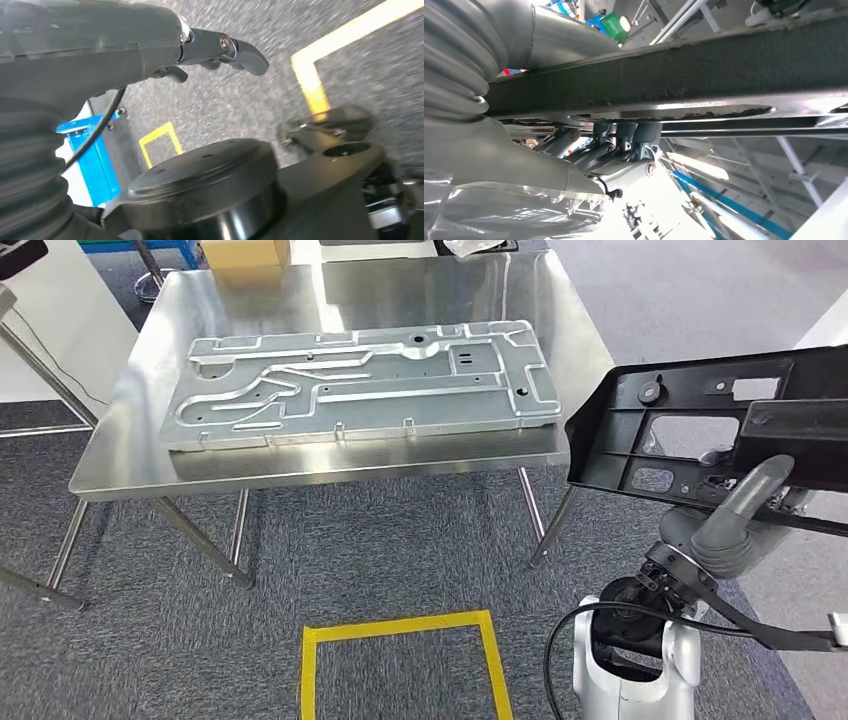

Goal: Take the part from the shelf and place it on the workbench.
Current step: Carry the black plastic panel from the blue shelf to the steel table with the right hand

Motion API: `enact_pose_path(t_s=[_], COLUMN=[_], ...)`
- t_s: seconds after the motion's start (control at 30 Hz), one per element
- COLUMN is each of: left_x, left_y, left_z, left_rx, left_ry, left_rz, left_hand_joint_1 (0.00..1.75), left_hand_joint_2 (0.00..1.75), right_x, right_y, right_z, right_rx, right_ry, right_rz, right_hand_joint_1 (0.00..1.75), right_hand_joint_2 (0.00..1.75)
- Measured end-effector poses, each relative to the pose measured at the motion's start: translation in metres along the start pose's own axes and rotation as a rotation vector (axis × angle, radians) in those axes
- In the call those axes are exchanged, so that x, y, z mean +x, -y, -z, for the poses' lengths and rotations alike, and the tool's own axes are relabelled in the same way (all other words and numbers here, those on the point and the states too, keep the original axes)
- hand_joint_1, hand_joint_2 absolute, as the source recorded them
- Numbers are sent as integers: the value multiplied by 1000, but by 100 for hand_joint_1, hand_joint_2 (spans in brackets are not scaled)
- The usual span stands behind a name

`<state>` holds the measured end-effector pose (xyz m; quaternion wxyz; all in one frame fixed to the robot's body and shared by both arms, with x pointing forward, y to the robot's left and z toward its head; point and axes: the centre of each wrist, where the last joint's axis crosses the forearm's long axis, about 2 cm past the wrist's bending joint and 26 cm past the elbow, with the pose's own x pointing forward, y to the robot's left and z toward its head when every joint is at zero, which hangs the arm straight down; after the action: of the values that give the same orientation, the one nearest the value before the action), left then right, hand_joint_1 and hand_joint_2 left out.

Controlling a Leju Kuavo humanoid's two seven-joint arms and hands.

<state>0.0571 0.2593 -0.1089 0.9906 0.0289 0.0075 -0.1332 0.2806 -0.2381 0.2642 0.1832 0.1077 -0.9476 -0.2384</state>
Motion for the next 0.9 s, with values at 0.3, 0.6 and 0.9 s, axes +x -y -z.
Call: enact_pose_path(t_s=[0.3,0.6,0.9], left_x=[3,5,6], left_y=[-2,1,3], left_z=[0,-1,-1], left_rx=[-1,-8,-35], left_ry=[18,27,-1], left_rz=[-29,-50,-51], left_hand_joint_1=[0,0,0], left_hand_joint_2=[175,175,175], right_x=[0,-9,-28], right_y=[0,-3,0], right_z=[0,8,18], right_rx=[14,92,182], right_ry=[-7,-60,-139], right_rz=[-9,-46,-164], right_hand_joint_1=[175,175,175], right_hand_joint_2=[175,175,175])
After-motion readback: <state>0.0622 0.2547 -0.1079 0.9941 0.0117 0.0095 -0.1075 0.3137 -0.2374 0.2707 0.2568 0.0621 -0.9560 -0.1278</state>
